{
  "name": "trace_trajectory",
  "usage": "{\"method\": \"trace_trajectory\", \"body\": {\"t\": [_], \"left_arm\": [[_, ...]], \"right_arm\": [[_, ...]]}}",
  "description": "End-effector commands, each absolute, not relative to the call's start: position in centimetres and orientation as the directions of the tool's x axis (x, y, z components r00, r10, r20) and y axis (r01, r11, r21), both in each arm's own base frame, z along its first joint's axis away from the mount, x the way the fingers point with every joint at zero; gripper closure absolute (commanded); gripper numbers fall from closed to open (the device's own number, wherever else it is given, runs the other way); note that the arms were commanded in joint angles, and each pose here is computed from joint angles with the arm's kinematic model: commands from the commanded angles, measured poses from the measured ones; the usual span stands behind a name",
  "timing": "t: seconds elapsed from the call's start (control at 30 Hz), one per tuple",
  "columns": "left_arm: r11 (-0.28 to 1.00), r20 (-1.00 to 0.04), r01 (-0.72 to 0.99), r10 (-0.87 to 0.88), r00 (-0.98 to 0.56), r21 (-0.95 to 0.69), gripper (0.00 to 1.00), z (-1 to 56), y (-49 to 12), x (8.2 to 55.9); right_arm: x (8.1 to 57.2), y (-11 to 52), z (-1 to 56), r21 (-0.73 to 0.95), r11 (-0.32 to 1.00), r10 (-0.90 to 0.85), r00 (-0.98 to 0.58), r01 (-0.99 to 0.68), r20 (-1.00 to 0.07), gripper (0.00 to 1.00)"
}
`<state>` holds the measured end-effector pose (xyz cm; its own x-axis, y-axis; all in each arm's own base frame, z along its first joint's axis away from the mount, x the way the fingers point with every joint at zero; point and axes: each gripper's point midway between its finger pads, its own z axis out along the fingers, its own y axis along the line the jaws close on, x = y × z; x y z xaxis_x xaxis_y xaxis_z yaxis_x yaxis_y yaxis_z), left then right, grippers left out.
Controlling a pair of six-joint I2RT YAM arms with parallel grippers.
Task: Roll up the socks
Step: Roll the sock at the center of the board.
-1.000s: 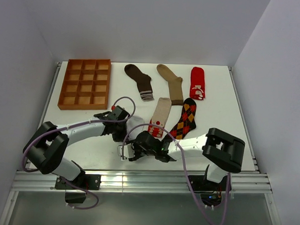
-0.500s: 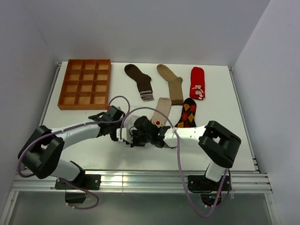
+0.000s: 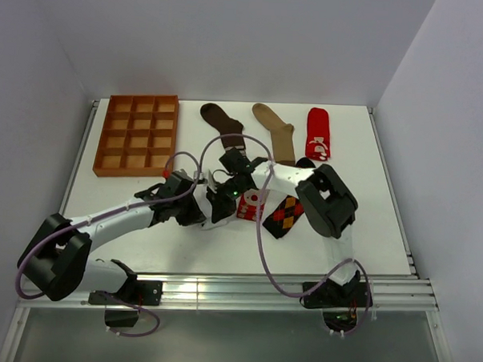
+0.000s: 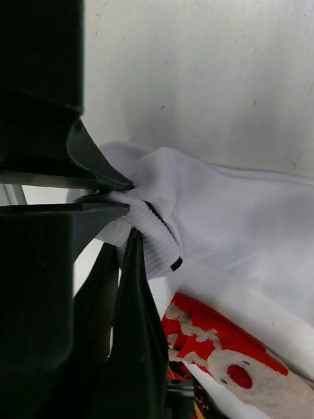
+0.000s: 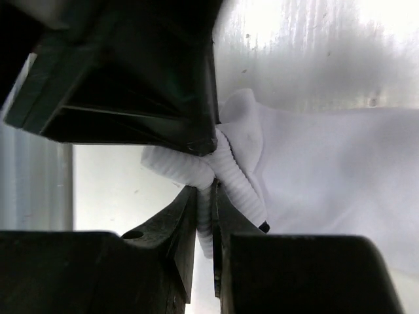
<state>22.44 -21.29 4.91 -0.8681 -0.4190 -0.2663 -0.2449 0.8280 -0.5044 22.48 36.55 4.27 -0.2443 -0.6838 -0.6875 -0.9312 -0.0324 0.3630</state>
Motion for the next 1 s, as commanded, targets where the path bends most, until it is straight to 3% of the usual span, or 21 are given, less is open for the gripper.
{"method": "trace_trajectory", "body": {"t": [0.0,0.27,0.37,0.4,0.6,0.8,0.97], "left_arm": [[0.826,-0.247,-0.263,-0.426,-0.870,-0.499,0.84,4.9,-20.9,21.4],[0.831,-0.247,-0.275,-0.431,-0.868,-0.483,0.79,3.2,-20.4,20.9],[0.850,-0.326,-0.256,-0.430,-0.842,-0.460,0.68,3.4,-19.2,21.5],[0.856,-0.349,-0.249,-0.428,-0.833,-0.453,0.61,3.6,-18.9,21.7],[0.856,-0.515,-0.160,-0.434,-0.739,-0.491,0.44,6.5,-17.9,23.5],[0.867,-0.628,-0.022,-0.378,-0.680,-0.498,0.40,7.7,-19.1,24.5],[0.862,-0.660,0.072,-0.328,-0.676,-0.501,0.41,7.1,-20.7,24.5]], "right_arm": [[22.0,33.2,1.8,0.537,0.075,-0.768,-0.392,-0.840,-0.507,0.88],[23.5,33.7,0.7,0.609,0.159,-0.789,-0.471,-0.777,-0.395,0.87],[23.9,33.7,0.0,0.629,0.179,-0.799,-0.484,-0.757,-0.356,0.87],[23.6,33.5,-0.1,0.643,0.192,-0.807,-0.492,-0.742,-0.327,0.87],[23.7,33.4,-1.2,0.675,0.226,-0.818,-0.513,-0.703,-0.260,0.87],[24.3,33.7,-1.8,0.677,0.248,-0.816,-0.526,-0.693,-0.240,0.87],[24.6,33.8,-2.5,0.674,0.266,-0.812,-0.537,-0.689,-0.229,0.87]]}}
